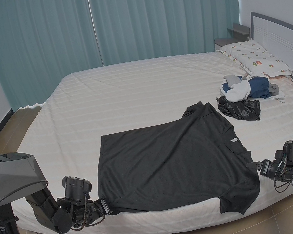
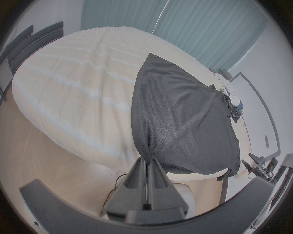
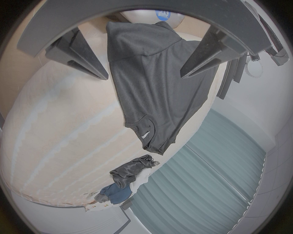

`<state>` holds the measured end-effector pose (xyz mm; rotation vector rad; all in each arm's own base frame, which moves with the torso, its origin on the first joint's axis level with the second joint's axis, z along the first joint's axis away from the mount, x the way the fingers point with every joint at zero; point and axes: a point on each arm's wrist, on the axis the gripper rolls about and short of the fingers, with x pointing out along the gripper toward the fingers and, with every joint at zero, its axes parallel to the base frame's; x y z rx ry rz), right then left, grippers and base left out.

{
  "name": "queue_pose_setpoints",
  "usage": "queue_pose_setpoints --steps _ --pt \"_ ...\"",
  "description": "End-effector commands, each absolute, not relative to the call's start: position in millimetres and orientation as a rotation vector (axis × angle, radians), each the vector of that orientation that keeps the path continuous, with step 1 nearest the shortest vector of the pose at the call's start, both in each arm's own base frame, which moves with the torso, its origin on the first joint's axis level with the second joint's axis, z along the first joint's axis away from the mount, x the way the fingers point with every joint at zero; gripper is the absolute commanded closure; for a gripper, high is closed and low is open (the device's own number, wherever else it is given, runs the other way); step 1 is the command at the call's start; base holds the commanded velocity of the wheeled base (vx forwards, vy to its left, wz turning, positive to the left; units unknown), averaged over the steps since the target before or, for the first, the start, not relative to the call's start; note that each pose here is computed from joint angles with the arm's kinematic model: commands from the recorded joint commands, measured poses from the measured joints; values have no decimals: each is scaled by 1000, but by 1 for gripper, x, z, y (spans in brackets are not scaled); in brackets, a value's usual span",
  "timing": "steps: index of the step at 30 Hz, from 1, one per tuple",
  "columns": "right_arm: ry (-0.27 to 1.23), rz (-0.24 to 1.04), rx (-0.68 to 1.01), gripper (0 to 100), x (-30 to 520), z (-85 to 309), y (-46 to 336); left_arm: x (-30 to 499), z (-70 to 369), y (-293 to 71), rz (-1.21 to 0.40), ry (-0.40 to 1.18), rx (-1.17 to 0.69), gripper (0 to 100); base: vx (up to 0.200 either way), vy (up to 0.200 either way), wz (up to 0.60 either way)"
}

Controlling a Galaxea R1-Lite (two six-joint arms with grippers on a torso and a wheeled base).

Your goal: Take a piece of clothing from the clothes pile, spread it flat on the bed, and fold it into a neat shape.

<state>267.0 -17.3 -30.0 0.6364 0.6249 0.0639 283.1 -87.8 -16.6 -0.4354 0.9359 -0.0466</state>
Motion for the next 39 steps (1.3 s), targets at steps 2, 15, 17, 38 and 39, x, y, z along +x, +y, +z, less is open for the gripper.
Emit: queue_pose_setpoints --steps 2,15,17,38,39 --pt "634 72 636 0 283 -46 -17 284 -14 -88 -31 933 -494 100 0 0 0" --pt "655 60 638 100 307 -52 -19 284 -16 -86 -23 940 -512 100 0 0 0" --pt "627 60 634 100 312 -48 -21 284 -16 -86 -20 941 -514 100 0 0 0" --pt "524 85 619 0 369 -33 -27 289 -16 -82 19 941 -624 100 0 0 0" --pt "526 84 619 0 368 -33 -27 289 -16 -81 22 940 -626 100 0 0 0"
